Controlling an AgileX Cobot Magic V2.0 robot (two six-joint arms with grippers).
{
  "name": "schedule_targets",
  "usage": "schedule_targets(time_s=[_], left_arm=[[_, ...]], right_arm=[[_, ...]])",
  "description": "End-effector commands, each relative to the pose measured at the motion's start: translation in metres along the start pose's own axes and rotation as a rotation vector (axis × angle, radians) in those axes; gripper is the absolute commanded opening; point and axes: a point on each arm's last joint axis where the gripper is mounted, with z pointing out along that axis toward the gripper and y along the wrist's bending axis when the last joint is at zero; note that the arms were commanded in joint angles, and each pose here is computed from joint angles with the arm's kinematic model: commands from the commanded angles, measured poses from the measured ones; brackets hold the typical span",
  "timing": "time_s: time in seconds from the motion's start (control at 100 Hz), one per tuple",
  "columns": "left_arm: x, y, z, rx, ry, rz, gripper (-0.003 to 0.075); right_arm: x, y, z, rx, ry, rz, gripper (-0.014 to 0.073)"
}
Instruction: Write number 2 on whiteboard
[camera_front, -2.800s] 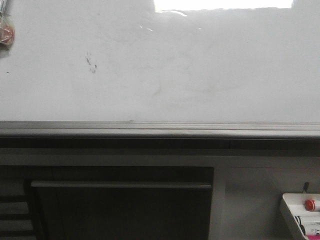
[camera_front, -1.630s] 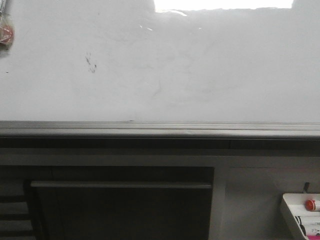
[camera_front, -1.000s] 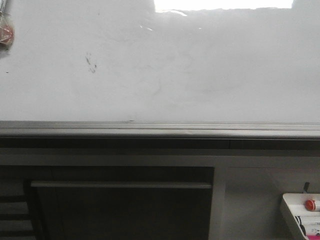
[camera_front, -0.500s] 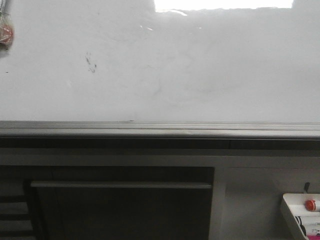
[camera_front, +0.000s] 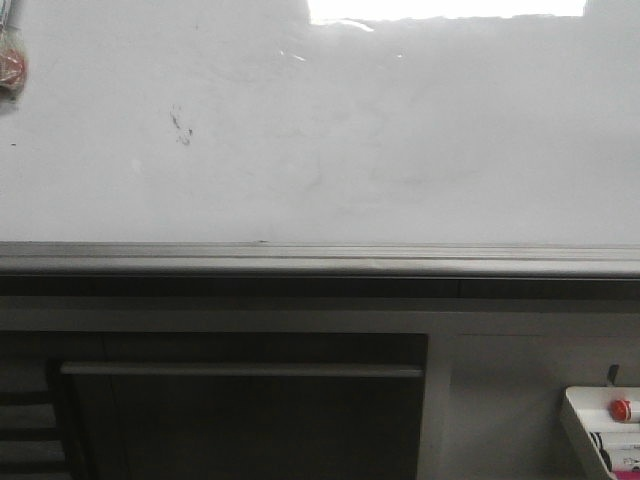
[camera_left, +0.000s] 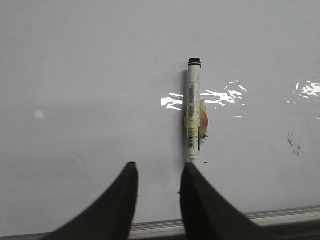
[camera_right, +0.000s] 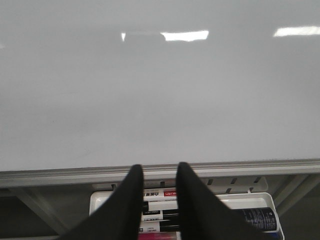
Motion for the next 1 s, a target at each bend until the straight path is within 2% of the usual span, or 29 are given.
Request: schedule_targets(time_s=[0.0, 0.05, 0.09, 0.32, 0.65, 0.99], left_arm=[[-0.016, 0.0, 0.001, 0.007, -0.08, -0.013, 0.0454], [-0.015, -0.002, 0.005, 0.032, -0.058, -0.011, 0.0521], [-0.014, -0.004, 0.008, 0.053, -0.038, -0.007, 0.0537], [-0.01, -0.016, 0.043, 0.142, 0.1, 0.059, 0.0535], [-0.017, -0.023, 0.117, 0.148, 0.305, 0.048, 0.0535], [-0.02, -0.029, 0.178, 0.151, 0.419, 0.049, 0.0535]], right_arm=[[-0.015, 0.0, -0.003, -0.003, -0.084, -0.008, 0.0302], [-0.015, 0.001, -0.003, -0.006, -0.085, -0.004, 0.033], [-0.016, 0.001, -0.003, -0.011, -0.087, 0.002, 0.0333], [-0.016, 0.001, -0.003, -0.016, -0.091, 0.007, 0.0333], [-0.016, 0.002, -0.003, -0.018, -0.09, 0.01, 0.0333], [-0.015, 0.001, -0.003, -0.017, -0.081, 0.01, 0.0333]])
